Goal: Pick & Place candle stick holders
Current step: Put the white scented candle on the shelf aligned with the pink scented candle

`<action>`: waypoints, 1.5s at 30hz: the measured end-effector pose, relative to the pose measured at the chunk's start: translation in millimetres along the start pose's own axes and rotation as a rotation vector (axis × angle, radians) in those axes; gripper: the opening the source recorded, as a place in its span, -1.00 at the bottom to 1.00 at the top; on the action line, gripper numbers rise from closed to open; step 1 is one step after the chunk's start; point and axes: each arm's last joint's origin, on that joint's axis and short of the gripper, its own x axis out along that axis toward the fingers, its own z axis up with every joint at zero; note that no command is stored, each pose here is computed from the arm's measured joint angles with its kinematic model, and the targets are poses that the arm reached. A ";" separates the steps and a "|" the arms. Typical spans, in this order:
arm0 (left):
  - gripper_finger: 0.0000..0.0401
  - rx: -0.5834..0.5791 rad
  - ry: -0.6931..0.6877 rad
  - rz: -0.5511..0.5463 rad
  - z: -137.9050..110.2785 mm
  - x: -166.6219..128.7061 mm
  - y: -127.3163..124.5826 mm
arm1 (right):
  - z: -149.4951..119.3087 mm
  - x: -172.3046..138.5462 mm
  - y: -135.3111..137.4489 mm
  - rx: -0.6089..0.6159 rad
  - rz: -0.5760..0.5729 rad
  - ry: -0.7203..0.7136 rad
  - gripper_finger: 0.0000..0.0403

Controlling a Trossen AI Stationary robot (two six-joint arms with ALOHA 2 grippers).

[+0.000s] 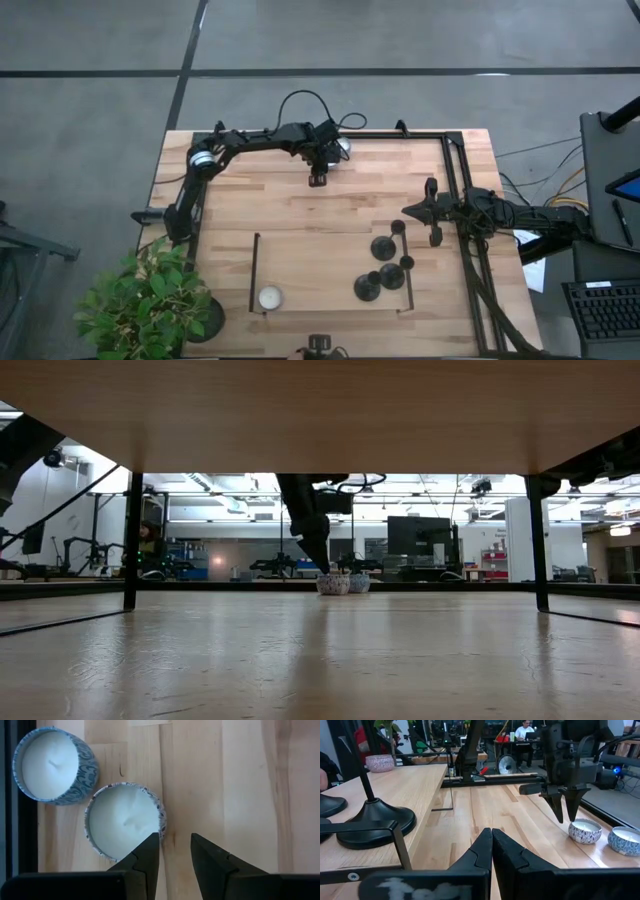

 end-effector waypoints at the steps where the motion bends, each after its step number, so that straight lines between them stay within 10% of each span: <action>1: -0.46 0.002 0.001 0.000 -0.3 0.9 0.2 | 0.0 0.0 0.0 0.000 0.000 0.000 -0.96; 17: -0.48 0.022 0.017 0.015 -3.1 18.7 2.5 | 0.0 0.0 0.0 0.000 0.000 0.000 -0.96; 28: -0.98 0.011 0.027 0.008 1.8 10.4 4.1 | 0.0 0.0 0.0 0.000 0.000 0.000 -0.96; 45: -1.00 -0.076 0.000 -0.047 17.9 -140.4 -65.0 | 0.0 0.0 0.0 0.000 0.000 0.000 -0.96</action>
